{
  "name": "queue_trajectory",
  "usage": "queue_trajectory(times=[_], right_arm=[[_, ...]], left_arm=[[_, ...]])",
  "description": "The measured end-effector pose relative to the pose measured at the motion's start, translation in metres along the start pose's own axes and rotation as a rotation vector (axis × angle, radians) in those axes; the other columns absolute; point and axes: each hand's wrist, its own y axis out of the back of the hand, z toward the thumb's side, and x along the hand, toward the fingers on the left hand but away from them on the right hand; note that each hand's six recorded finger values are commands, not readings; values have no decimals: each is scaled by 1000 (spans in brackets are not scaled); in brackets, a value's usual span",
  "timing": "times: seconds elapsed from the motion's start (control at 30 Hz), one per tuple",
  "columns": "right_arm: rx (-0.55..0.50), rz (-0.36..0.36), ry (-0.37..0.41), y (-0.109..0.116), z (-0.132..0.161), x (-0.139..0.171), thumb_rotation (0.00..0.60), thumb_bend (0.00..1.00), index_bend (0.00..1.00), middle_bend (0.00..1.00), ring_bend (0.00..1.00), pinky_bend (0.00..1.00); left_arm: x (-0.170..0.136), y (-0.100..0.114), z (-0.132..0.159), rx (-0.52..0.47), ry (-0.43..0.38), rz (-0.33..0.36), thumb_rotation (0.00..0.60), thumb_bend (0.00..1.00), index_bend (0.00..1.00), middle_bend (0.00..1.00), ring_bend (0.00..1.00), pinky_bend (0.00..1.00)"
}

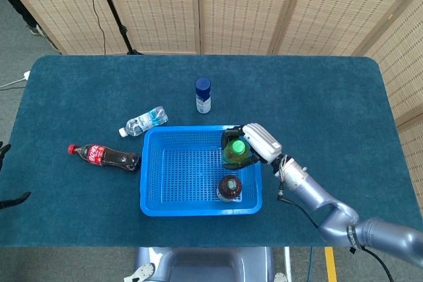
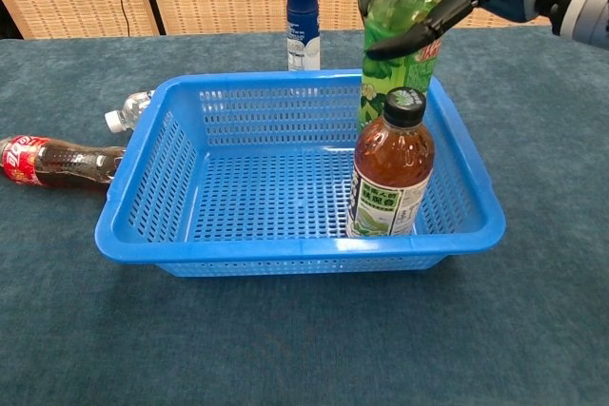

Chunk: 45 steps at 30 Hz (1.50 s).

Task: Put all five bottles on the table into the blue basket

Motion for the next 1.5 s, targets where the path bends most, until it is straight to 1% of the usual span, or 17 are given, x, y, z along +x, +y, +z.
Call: queue_trajectory(times=[0.07, 0.13, 0.2, 0.23, 0.27, 0.3, 0.33, 0.4, 0.5, 0.6, 0.73, 0.87, 1.0, 1.1, 1.23, 1.33, 1.5], right_arm=[[25, 10, -6, -4, -4, -1, 600, 339, 554, 649, 553, 617], [58, 20, -15, -7, -11, -1, 600, 280, 476, 563, 491, 610], [82, 39, -21, -11, -16, 0, 600, 120, 344, 413, 380, 591], [89, 57, -23, -14, -18, 1, 600, 72, 303, 363, 340, 575], [94, 72, -24, -16, -19, 3, 600, 27, 253, 296, 281, 538], [99, 85, -26, -17, -21, 4, 600, 7, 218, 241, 225, 486], [111, 99, -31, -18, -23, 5, 600, 1, 199, 208, 191, 448], [138, 119, -40, -18, -27, 8, 600, 0, 152, 131, 104, 339], [164, 136, -48, -14, -30, 12, 600, 0, 115, 62, 23, 225], [173, 142, -45, -10, -27, 17, 600, 0, 93, 17, 0, 144], [172, 131, -30, -2, -19, 22, 600, 0, 72, 0, 0, 101], [163, 87, -13, 14, -10, 25, 600, 0, 48, 0, 0, 89], [146, 21, -14, 33, -7, 22, 600, 0, 13, 0, 0, 52], [123, -32, -35, 50, -10, 18, 600, 0, 1, 0, 0, 45], [82, -111, -87, 76, -24, 13, 600, 0, 0, 0, 0, 44], [61, -149, -113, 90, -33, 14, 600, 0, 0, 0, 0, 22], [34, -148, -157, 94, -46, 8, 600, 0, 0, 0, 0, 0]], left_arm=[[0, 0, 0, -1, 0, -1, 600, 22, 0, 0, 0, 0], [0, 0, 0, -2, -1, -1, 600, 22, 0, 0, 0, 0], [0, 0, 0, -2, -1, 0, 600, 22, 0, 0, 0, 0], [0, 0, 0, -2, -1, 0, 600, 22, 0, 0, 0, 0], [0, 0, 0, 1, -1, -1, 600, 22, 0, 0, 0, 0], [0, -1, 1, 4, -3, -4, 600, 22, 0, 0, 0, 0], [0, -2, 1, 7, -6, -6, 600, 22, 0, 0, 0, 0], [0, -2, 2, 9, -9, -6, 600, 22, 0, 0, 0, 0], [-1, -1, 2, 7, -7, -2, 600, 22, 0, 0, 0, 0], [-1, -1, 2, 5, -7, -2, 600, 22, 0, 0, 0, 0], [-2, 0, 2, 4, -11, 0, 600, 22, 0, 0, 0, 0], [-2, 1, 2, -1, -11, 4, 600, 22, 0, 0, 0, 0], [-2, 1, 1, -4, -9, 5, 600, 22, 0, 0, 0, 0], [-2, 2, 1, -4, -10, 8, 600, 22, 0, 0, 0, 0], [-1, 3, 2, -10, -18, 19, 600, 22, 0, 0, 0, 0], [0, 2, 2, -12, -20, 17, 600, 23, 0, 0, 0, 0], [3, -3, 5, -7, -25, -4, 600, 22, 0, 0, 0, 0]])
